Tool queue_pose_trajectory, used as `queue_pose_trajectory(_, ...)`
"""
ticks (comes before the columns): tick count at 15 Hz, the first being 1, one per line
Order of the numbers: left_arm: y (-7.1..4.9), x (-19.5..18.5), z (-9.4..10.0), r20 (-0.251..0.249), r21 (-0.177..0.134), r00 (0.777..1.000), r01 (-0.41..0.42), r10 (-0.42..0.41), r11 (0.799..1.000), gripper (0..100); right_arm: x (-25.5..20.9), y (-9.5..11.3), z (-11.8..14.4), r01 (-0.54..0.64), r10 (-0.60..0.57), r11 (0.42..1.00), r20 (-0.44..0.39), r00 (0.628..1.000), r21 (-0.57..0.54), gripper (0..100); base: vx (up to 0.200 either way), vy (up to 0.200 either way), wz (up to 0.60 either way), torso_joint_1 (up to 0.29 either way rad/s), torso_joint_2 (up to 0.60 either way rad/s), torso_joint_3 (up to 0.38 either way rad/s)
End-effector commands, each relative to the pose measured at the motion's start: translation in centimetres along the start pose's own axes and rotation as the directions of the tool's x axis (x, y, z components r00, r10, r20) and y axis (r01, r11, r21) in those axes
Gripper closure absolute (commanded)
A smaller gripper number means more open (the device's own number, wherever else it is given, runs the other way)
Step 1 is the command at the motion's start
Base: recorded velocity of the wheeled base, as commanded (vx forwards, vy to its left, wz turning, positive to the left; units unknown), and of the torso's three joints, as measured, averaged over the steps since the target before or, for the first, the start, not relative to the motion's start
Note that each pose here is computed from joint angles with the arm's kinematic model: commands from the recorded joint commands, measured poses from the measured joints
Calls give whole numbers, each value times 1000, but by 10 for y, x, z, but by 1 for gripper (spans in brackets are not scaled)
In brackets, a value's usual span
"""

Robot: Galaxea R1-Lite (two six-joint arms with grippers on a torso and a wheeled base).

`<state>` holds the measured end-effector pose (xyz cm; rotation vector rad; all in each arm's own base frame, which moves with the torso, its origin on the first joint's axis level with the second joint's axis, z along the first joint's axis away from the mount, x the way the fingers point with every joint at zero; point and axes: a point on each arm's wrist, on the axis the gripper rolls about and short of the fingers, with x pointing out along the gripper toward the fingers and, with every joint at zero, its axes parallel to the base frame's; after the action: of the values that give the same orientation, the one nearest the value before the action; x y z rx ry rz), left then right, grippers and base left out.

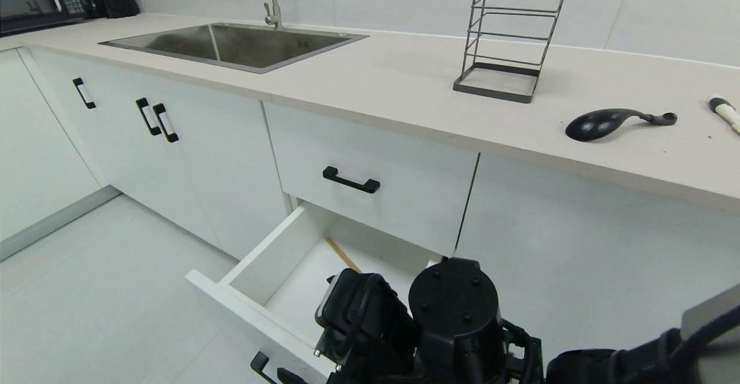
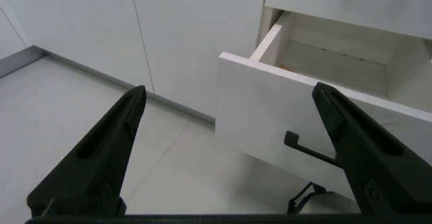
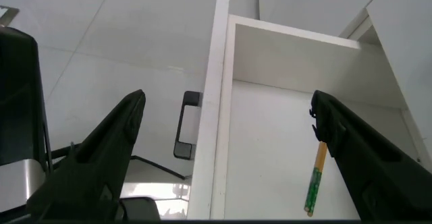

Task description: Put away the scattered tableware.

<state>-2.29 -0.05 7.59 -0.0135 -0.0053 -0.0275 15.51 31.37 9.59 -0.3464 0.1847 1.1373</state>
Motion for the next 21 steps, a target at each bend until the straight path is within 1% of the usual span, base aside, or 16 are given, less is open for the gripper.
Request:
queue_pose_trajectory(1,0,0,0,-1,0,1000,0,0,1000,0,-1,4,0,-8,8,1000,1,1000,-29,0,0,0,0,0,0,0)
queue_pose_trajectory(4,0,0,0,-1,0,1000,0,0,1000,0,-3,5,2,-11,12,999,6,1000,-40,0,0,0,0,91,-98,-18)
queue_pose_trajectory(8,0,0,0,-1,0,1000,0,0,1000,0,-3,9,5,-21,21,999,18,1000,-43,0,0,0,0,237,-122,-160)
queue_pose_trajectory(11,0,0,0,-1,0,1000,0,0,1000,0,-4,12,9,-27,29,999,36,999,-47,0,0,0,0,204,-662,-204)
queue_pose_trajectory(15,0,0,0,-1,0,1000,0,0,1000,0,-3,11,9,-24,26,999,40,999,-48,0,0,0,0,222,-518,-199)
queue_pose_trajectory(18,0,0,0,-1,0,1000,0,0,1000,0,-3,10,9,-23,25,999,40,999,-45,0,0,0,0,108,-492,-214)
queue_pose_trajectory(21,0,0,0,-1,0,1000,0,0,1000,0,-1,10,10,-21,23,999,44,999,-45,0,0,0,0,351,-496,-225)
